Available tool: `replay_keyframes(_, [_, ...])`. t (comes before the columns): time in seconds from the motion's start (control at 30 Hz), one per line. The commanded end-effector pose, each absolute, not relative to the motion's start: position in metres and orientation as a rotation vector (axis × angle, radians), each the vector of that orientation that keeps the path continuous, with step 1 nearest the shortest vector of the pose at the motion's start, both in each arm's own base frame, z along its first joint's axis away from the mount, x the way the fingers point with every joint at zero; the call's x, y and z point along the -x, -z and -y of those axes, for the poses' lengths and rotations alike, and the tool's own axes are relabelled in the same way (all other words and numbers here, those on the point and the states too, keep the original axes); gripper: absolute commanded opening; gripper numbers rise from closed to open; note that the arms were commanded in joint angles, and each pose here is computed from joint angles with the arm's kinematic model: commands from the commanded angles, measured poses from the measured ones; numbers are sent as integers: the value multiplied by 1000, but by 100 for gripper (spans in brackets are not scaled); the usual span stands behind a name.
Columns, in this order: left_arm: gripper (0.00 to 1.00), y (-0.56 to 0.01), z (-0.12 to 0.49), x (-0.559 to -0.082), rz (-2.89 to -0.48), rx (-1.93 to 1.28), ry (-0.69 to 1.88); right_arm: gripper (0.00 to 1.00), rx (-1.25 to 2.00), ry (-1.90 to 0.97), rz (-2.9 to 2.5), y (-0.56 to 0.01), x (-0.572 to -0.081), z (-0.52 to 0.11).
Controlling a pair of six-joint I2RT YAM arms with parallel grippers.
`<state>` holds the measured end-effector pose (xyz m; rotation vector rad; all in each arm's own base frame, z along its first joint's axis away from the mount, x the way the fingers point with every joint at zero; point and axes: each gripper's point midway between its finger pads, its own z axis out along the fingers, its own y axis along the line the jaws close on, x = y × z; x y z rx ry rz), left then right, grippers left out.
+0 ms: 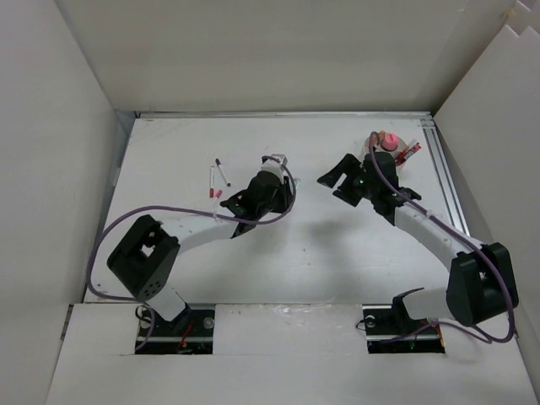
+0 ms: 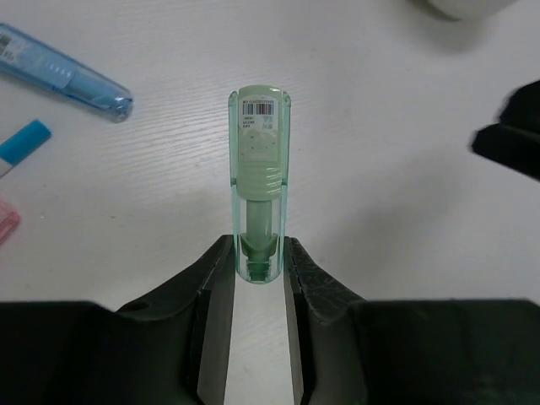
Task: Sort the stationery into containers
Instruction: Pick up the stationery from the center of the board, then place the stationery in the storage box.
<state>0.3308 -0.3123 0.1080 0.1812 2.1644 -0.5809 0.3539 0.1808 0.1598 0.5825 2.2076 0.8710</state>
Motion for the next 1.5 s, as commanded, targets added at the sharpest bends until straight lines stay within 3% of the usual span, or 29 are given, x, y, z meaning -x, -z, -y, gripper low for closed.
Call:
replay_keyframes(0.0, [10, -153, 331, -314, -2025, -277, 798, 79, -364, -1049, -2139, -197, -352, -212])
replay_keyframes(0.37, [10, -173, 339, -285, -1948, -411, 955, 78, -176, -1215, -2170, -198, -333, -257])
replay_keyframes(0.47, [12, -175, 341, -284, -1936, -433, 969, 68, -167, -1220, -2175, -198, -333, -261])
replay_keyframes(0.53, [12, -175, 341, -284, -1936, -433, 969, 53, -186, -1214, -2177, -197, -337, -262])
replay_keyframes(0.67, [12, -181, 340, -281, -1915, -438, 985, 37, -211, -1198, -2195, -190, -339, -263])
replay_keyframes(0.83, [12, -185, 341, -278, -1902, -459, 998, 22, -258, -1168, -2166, -192, -348, -260])
replay_keyframes(0.97, [27, -180, 339, -278, -1912, -453, 987, 9, -271, -1160, -2152, -196, -350, -262])
replay_keyframes(1.0, [37, -184, 338, -279, -1902, -442, 978, 8, -271, -1160, -2152, -196, -350, -262])
replay_keyframes(1.03, [59, -184, 337, -281, -1902, -434, 970, 7, -279, -1148, -2138, -199, -352, -259])
replay_keyframes(1.17, [82, -198, 324, -289, -1856, -363, 912, 7, -350, -1066, -2077, -218, -372, -244])
replay_keyframes(1.33, [86, -197, 307, -286, -1851, -319, 866, 7, -571, -799, -1926, -256, -426, -176])
replay_keyframes(1.47, [85, -193, 303, -287, -1883, -286, 885, 7, -802, -469, -1835, -254, -472, -106])
